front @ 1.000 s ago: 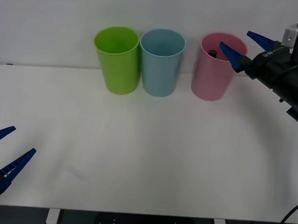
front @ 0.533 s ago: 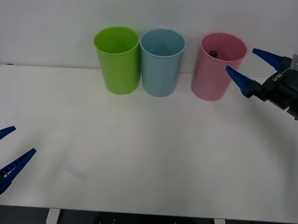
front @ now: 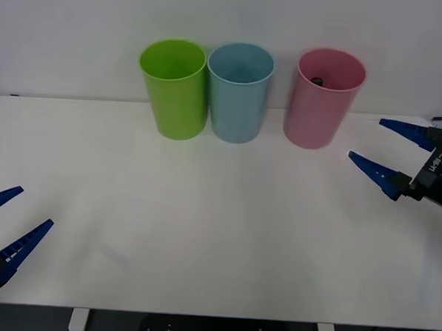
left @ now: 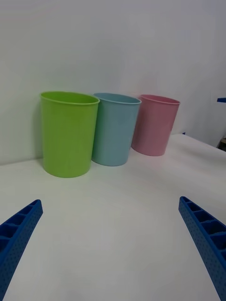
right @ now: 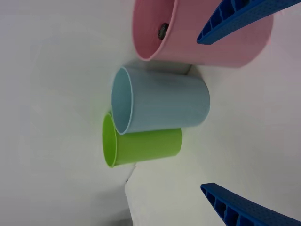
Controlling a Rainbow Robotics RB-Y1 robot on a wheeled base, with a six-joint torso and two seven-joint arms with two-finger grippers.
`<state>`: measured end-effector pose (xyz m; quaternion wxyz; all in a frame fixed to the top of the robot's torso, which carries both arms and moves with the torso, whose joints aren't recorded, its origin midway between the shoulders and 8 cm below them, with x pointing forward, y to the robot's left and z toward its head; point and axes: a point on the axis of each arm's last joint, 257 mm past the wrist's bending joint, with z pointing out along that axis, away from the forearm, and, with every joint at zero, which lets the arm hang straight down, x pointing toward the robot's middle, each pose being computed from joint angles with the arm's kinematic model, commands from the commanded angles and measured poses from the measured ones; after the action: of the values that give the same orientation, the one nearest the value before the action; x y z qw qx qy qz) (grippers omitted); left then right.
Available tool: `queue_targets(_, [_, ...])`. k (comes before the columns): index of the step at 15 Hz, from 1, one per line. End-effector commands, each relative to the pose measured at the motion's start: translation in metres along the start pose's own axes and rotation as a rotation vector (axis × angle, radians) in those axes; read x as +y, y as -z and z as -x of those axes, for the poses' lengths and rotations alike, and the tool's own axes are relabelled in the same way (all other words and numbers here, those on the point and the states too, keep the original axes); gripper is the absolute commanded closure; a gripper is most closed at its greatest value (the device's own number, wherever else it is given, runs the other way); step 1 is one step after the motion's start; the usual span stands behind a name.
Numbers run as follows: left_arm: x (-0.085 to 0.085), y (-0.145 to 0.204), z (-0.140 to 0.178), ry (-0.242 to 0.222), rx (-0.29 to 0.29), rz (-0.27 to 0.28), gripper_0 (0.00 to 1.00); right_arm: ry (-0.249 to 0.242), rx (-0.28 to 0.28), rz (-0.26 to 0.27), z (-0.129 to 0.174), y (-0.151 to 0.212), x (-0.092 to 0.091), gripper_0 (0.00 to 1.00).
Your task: Grasp the object on the table and drop it into the matching bin: aluminum can to the light blue bin, PET bottle to the pink bin.
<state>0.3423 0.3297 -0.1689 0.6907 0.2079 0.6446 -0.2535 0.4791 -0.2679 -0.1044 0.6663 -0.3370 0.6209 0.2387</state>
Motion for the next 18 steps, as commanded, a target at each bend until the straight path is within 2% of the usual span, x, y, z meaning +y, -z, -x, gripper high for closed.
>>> queue_targets(1, [0.000,0.000,0.000,0.000,0.000,0.000,0.00,0.007,0.031,0.034,-0.013,0.019,0.015,0.00])
queue_targets(6, [0.000,0.000,0.000,0.000,0.000,0.000,0.00,0.024,0.082,0.108,-0.037,0.041,0.043,0.00])
queue_targets(9, [0.000,0.000,0.000,0.000,0.000,0.000,0.00,0.030,0.118,0.129,-0.051,0.055,0.061,0.00])
queue_targets(12, [0.000,0.000,0.000,0.000,0.000,0.000,0.00,0.012,0.137,0.150,-0.058,0.066,0.084,0.00])
queue_targets(18, [0.000,0.000,0.000,0.000,0.000,0.000,0.00,-0.002,0.184,0.190,-0.072,0.072,0.106,0.00])
